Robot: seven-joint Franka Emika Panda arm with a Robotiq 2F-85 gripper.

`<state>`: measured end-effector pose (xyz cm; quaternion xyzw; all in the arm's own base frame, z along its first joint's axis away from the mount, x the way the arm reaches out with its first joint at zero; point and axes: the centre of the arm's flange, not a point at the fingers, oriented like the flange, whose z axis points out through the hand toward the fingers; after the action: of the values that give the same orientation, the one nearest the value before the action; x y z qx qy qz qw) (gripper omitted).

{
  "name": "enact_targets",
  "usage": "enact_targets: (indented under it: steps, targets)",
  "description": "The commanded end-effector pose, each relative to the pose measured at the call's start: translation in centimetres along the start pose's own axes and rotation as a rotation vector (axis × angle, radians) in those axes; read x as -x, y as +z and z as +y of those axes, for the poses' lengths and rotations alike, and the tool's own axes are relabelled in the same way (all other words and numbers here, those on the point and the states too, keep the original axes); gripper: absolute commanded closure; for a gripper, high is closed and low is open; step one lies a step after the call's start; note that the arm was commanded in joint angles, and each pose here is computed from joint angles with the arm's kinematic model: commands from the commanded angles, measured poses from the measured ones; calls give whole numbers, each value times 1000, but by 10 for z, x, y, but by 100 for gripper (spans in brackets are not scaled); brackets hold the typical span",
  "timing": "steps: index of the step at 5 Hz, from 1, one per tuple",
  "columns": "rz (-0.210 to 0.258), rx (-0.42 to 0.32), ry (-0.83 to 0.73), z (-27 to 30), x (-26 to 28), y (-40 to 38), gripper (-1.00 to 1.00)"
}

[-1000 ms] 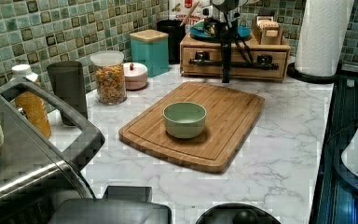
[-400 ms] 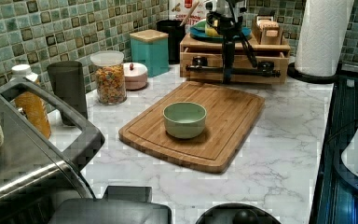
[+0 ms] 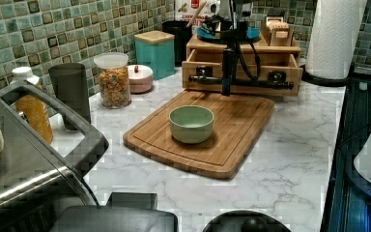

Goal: Open the drawer.

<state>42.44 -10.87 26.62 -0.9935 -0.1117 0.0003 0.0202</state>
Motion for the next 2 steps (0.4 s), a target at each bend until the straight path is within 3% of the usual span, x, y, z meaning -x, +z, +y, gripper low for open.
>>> enact_targets:
  steps: [1,2]
  targets:
    - [-18,-65,-78,-126,-28,-30,-100]
    - [-37,-110,-30,-135,-37,-44,-100]
